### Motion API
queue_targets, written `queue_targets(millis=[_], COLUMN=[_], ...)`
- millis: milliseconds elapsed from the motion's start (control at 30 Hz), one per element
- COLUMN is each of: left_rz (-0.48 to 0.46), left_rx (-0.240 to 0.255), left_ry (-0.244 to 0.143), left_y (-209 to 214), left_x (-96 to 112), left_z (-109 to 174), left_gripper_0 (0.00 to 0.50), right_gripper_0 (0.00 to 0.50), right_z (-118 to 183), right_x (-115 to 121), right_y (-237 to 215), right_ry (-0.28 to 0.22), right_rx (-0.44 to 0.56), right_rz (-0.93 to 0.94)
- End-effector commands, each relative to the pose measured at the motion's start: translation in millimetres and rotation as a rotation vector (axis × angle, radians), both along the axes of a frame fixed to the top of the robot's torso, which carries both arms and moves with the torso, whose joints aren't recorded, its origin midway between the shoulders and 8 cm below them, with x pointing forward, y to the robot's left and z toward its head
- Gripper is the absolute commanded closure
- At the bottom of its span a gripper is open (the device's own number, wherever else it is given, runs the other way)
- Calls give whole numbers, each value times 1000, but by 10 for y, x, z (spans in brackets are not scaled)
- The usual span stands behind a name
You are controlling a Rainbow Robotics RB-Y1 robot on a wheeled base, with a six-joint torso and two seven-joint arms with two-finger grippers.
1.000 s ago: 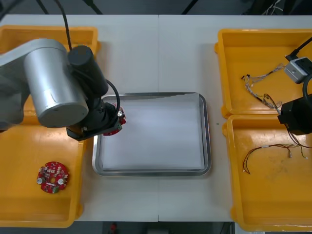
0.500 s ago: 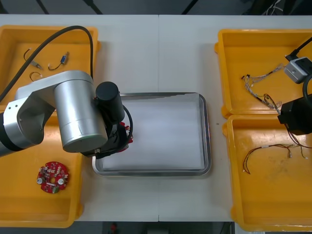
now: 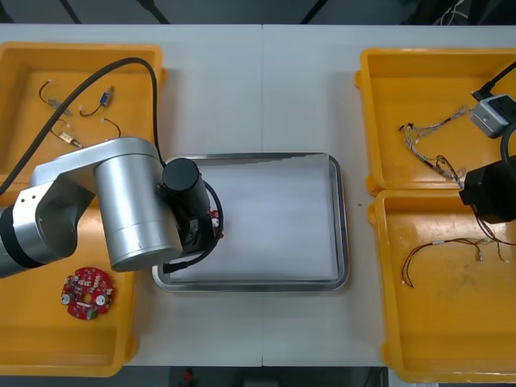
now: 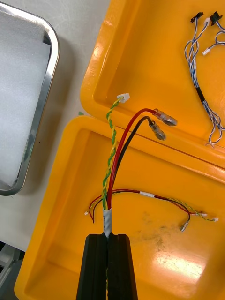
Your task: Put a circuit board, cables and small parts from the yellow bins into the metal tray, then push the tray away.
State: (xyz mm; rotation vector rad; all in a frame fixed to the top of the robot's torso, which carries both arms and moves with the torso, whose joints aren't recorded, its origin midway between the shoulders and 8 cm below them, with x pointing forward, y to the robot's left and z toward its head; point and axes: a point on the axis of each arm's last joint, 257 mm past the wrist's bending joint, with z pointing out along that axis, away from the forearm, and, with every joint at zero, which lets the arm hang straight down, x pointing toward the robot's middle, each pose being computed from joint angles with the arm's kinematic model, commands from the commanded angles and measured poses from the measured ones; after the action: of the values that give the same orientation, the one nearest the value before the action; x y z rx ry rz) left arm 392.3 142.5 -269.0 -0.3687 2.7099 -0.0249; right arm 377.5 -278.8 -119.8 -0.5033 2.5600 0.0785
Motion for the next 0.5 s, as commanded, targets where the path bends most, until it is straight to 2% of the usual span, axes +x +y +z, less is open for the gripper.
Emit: queue_targets(millis=[33,233,500], left_rz=[-9,-24,-25], left_rx=[-16,15,30], left_ry=[11,24,28], left_y=[-148,-115,-83], left_x=[-75,-164,-194], left_z=[-99,-223,-273], left_gripper_0=[500,500,496], right_gripper_0=[500,500,500], right_z=[36,36,36], right_x=[-35,-35,-35], right_y=[-73,-73,-73], right_ry=[-12,-12,-12], right_rx=[-41,-41,-41], right_rz=[-8,-8,-8])
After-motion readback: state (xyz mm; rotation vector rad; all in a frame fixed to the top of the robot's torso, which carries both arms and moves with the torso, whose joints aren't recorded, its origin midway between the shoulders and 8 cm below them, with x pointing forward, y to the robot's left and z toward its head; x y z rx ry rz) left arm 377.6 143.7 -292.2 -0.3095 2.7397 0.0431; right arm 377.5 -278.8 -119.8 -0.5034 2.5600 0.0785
